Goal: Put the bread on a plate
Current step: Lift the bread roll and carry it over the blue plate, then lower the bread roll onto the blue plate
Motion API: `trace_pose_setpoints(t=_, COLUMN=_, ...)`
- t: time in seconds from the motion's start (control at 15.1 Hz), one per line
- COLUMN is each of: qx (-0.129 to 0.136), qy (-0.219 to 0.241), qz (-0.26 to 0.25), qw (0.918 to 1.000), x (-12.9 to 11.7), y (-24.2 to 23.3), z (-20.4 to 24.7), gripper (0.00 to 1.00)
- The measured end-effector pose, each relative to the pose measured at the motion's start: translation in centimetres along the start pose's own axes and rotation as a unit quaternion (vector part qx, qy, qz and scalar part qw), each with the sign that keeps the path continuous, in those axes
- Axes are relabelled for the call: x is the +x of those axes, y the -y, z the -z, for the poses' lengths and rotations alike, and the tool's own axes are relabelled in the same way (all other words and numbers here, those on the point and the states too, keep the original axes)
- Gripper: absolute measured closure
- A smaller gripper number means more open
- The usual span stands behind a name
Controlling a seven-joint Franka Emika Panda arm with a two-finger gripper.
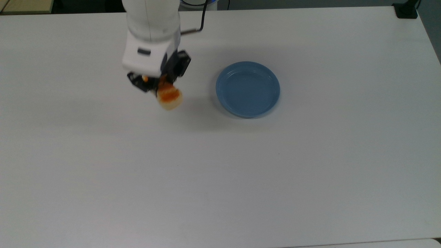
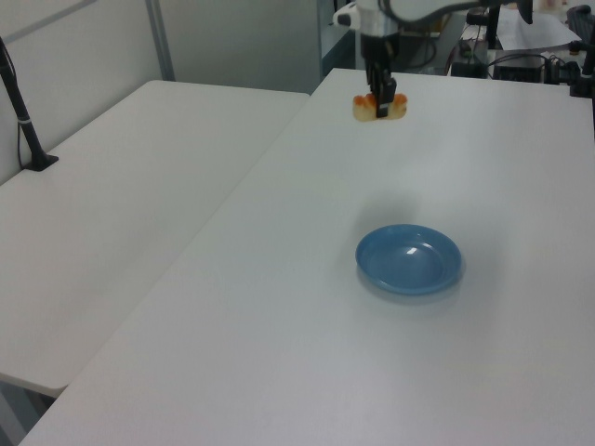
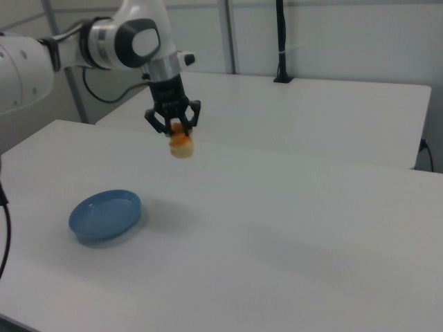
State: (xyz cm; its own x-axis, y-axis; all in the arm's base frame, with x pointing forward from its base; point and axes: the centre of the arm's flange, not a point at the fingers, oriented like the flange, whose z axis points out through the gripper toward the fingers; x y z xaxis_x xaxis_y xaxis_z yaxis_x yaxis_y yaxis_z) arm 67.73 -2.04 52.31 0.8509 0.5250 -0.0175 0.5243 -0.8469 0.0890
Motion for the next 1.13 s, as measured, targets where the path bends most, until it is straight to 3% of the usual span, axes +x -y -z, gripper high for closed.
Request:
trace_pose_setpoints(t=0.2, qx=0.020, qy=-0.018, qz=-0.072, qw=0.9970, x=-2.2, y=3.4, z=3.9, gripper=0.64)
trace_pose_setpoints(t=0.53, qx=0.045, qy=0.009, qz=-0.169, qw=0.9845, x=-1.5, y=12.4, z=3.0, gripper=0.64)
trace_pose_setpoints(t=0.8, qx=0.059, qy=0.049, qz=-0.184, qw=0.9800, x=-0.6, y=17.8, z=-1.0, gripper=0.64)
trace_pose_setpoints(t=1.13, qx=0.055, qy=0.046, qz=-0.194, qw=0.9783, x=0.7, y=23.6, z=-7.1, gripper=0.64)
